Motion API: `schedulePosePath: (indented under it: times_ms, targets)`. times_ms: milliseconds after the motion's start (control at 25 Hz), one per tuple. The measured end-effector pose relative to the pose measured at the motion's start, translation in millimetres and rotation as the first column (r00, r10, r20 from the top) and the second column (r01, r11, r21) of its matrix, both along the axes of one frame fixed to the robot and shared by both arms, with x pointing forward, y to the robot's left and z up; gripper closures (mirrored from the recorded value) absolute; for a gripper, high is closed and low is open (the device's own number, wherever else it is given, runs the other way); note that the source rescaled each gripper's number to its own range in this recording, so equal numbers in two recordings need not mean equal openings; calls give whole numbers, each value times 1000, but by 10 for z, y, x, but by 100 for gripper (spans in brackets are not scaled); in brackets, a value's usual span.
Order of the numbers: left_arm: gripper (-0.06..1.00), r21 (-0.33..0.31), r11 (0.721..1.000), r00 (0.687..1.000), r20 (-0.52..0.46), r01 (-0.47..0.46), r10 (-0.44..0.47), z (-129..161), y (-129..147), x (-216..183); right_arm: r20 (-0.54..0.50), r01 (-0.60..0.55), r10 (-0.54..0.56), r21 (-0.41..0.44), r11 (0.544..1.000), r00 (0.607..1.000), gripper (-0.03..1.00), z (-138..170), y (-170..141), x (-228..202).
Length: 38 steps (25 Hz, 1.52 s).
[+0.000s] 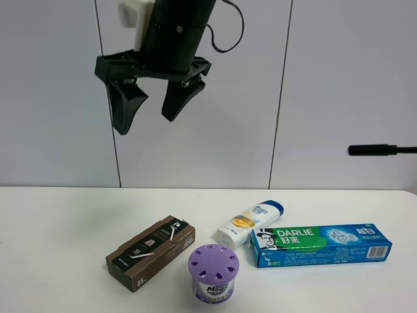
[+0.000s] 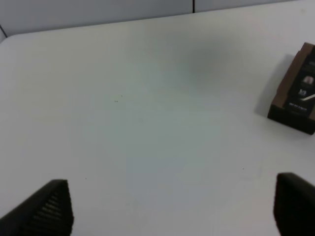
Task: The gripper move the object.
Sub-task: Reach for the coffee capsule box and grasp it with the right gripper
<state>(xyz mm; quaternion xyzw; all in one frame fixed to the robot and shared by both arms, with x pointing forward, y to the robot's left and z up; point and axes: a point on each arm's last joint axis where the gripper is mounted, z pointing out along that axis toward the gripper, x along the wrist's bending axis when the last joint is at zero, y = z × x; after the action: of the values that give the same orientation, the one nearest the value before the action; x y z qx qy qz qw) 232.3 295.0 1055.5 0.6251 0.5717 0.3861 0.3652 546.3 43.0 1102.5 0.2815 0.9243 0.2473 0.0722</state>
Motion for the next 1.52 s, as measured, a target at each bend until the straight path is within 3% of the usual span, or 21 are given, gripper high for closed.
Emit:
schedulePosePath:
  times_ms: [160, 360, 640, 840, 920, 1080, 1240, 1320, 1400, 1520]
  targets:
    - [-6, -1, 1000, 1000, 0, 0, 0, 0, 0, 0, 66, -189, 196, -105, 976, 978, 43, -72, 116, -118]
    - [-6, -1, 1000, 1000, 0, 0, 0, 0, 0, 0, 134, -392, 423, -206, 897, 896, 43, -73, 131, -147]
    - [-6, -1, 1000, 1000, 0, 0, 0, 0, 0, 0, 152, -501, 543, -244, 830, 826, 44, -123, 168, -142]
    - [-6, -1, 1000, 1000, 0, 0, 0, 0, 0, 0, 104, -584, 634, -300, 754, 766, 45, -481, 261, -32]
    - [-6, -1, 1000, 1000, 0, 0, 0, 0, 0, 0, 67, -635, 692, -342, 692, 718, 45, -701, 293, 29]
    - [-6, -1, 1000, 1000, 0, 0, 0, 0, 0, 0, 3, -750, 819, -400, 527, 574, 48, -1035, 345, 80]
    - [-6, -1, 1000, 1000, 0, 0, 0, 0, 0, 0, -12, -799, 869, -399, 449, 495, 56, -1143, 373, 81]
    - [-6, -1, 1000, 1000, 0, 0, 0, 0, 0, 0, -16, -806, 878, -405, 431, 478, 57, -1167, 363, 100]
    - [-6, -1, 1000, 1000, 0, 0, 0, 0, 0, 0, -27, -805, 874, -403, 435, 486, 57, -1222, 344, 136]
    - [-6, -1, 1000, 1000, 0, 0, 0, 0, 0, 0, -50, -783, 837, -388, 486, 545, 57, -1322, 319, 190]
